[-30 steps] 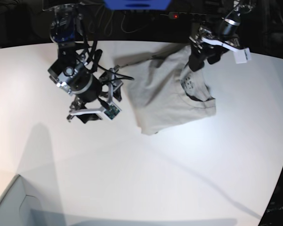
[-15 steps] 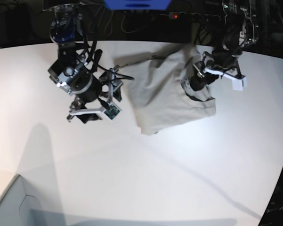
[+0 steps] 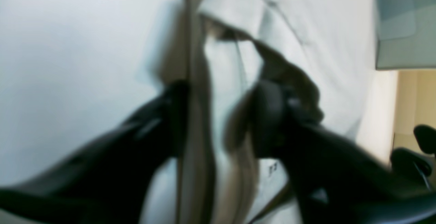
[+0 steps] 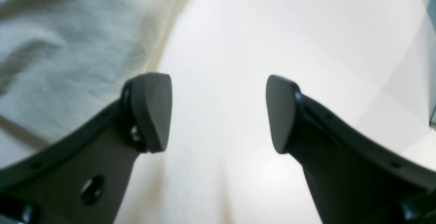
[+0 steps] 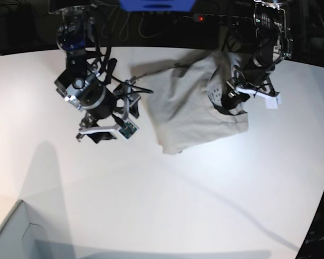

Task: Layout the t-shirt on the table in an organized manner, then fold the t-shirt properly
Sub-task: 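Drag the shirt layer with the left gripper back across the bundle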

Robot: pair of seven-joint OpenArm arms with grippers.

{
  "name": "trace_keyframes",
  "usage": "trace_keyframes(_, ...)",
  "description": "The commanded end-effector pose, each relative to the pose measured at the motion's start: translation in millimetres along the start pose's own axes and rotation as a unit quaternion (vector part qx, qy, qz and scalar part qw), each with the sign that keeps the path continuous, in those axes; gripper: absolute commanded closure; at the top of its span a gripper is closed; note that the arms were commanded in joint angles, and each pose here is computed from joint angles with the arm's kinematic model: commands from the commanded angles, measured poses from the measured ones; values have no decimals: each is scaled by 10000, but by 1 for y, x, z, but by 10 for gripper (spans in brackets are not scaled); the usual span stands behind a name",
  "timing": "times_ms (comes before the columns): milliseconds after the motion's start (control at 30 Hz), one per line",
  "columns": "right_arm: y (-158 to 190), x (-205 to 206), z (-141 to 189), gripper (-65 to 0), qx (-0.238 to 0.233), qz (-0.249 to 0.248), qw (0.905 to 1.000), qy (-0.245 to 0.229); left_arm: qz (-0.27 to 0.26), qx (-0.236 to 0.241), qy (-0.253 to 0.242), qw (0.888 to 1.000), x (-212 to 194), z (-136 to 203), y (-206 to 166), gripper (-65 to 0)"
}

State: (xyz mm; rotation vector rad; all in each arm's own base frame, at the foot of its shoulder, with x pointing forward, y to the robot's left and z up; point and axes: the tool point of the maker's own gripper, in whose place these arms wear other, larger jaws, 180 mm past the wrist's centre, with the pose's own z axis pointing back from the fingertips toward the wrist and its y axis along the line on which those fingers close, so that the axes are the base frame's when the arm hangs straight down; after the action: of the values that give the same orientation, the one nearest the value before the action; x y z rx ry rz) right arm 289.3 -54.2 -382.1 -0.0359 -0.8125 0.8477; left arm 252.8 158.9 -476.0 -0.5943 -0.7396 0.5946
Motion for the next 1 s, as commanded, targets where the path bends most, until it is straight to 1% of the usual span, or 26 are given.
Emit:
trace_keyframes(0,-7,13,3,-434,-99,12,9997,-230,-32,268,353,9990,-16,2,13,-184)
trace_keyframes(100,-7,13,3,-434,-99,12,9997,-230,-36,268,342,9990,-12,-4,12,-6)
trace_keyframes(167,-9,13,3,-434,-113,21,9997,-223,-97,307,416,9986,-13,-9,14,0)
trace_keyframes(200,-11,11,4,-434,-132,57,9997,-200,-193,298,480,9982,-14,-13,11,-15)
trace_keyframes(333,-13,8,4,-434,-150,88,9997,-162,-728,299,778,9939,-16,-29,4,0)
trace_keyframes(433,-26,-4,8,-434,-310,61,9995,-53,-1294,142,1001,9864,-17,-48,-17,-2)
trace_keyframes(500,-33,-10,11,-434,-395,-5,9992,7,-1886,18,1179,9750,-13,-65,-37,-2)
trace_keyframes(567,-43,-18,13,-434,-527,-104,9985,89,-2549,-62,1339,9576,-11,-80,-55,-2)
trace_keyframes(600,-50,-25,16,-434,-621,-184,9978,151,-2877,-91,1415,9472,-10,-87,-64,-2)
trace_keyframes(633,-58,-31,19,-434,-730,-271,9968,207,-3250,-131,1467,9342,-7,-96,-76,-2)
trace_keyframes(700,-71,-43,24,-434,-905,-416,9945,315,-4007,-149,1609,9018,-4,-110,-93,-2)
trace_keyframes(733,-79,-51,27,-434,-1011,-499,9929,387,-4380,-155,1638,8838,0,-118,-104,-2)
trace_keyframes(833,-97,-71,38,-434,-1294,-737,9872,566,-5103,-302,1637,8438,3,-140,-147,-2)
trace_keyframes(900,-108,-82,45,-434,-1474,-886,9829,657,-5561,-429,1482,8167,6,-152,-173,-2)
trace_keyframes(967,-119,-97,54,-434,-1661,-1055,9772,792,-5946,-639,1319,7905,1,-160,-198,-2)
